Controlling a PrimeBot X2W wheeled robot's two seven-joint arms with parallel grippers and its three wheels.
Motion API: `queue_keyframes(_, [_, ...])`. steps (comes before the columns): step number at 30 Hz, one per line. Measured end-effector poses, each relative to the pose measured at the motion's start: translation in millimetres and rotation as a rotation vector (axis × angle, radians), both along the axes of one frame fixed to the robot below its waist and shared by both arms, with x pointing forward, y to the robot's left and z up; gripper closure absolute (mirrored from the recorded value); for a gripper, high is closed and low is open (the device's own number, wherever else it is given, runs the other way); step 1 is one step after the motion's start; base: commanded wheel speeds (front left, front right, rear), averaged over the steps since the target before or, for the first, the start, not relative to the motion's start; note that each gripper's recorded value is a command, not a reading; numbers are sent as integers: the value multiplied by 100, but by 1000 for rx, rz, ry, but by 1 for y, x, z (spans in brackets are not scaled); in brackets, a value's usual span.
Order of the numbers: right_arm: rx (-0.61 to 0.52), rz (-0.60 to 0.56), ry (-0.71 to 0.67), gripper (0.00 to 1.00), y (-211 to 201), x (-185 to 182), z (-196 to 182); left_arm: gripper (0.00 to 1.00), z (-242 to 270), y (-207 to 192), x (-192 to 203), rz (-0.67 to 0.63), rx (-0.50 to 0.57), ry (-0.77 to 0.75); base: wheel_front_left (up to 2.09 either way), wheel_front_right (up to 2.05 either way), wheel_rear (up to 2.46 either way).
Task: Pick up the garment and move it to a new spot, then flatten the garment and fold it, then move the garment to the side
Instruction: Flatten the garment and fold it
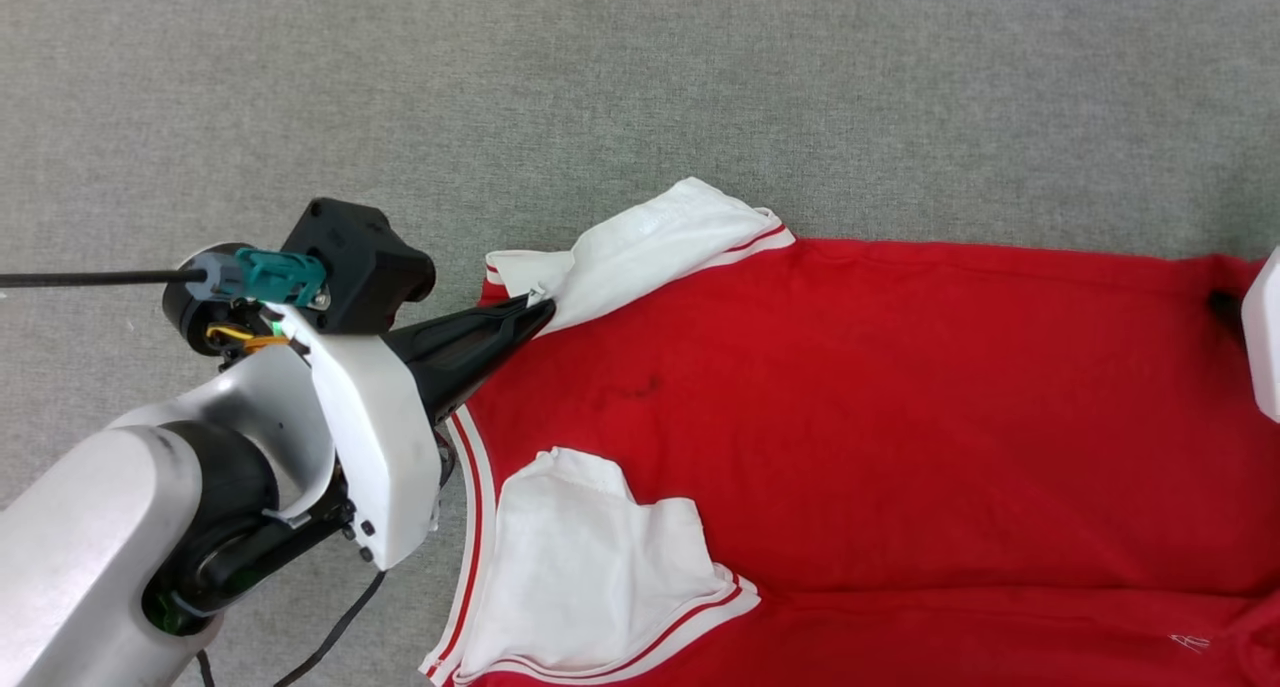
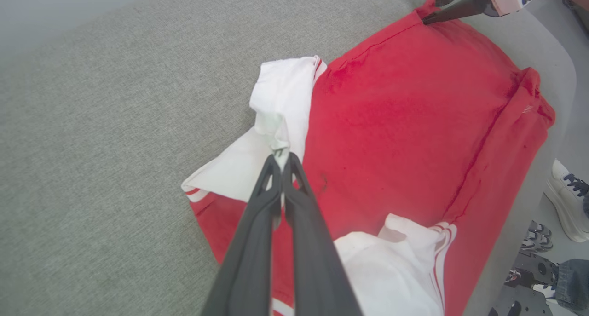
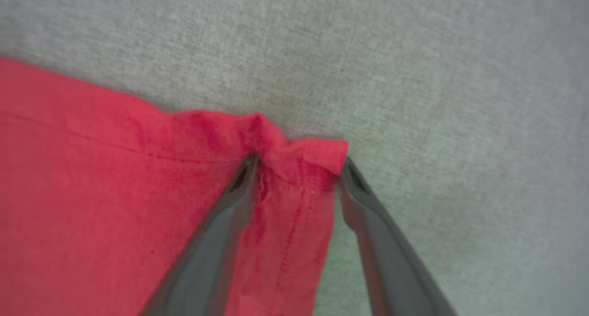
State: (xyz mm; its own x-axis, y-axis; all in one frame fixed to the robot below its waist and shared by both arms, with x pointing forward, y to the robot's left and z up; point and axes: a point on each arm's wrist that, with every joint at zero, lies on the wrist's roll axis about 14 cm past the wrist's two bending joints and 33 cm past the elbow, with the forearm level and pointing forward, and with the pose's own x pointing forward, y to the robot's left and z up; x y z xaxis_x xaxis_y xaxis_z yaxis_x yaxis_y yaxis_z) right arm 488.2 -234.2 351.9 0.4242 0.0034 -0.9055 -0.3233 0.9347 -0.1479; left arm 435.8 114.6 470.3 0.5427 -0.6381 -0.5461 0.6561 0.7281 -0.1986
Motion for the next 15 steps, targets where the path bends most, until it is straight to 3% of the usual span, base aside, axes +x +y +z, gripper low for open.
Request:
queue_keyframes(7, [35,-18,-52,100,3,0,9,100,9,4,1,36,-11,-42,0,0,0])
queue_keyframes(15, [117,-74,-201,100,-9,-13,55,100,34,13,-11,120,-64,-107,0,0,0])
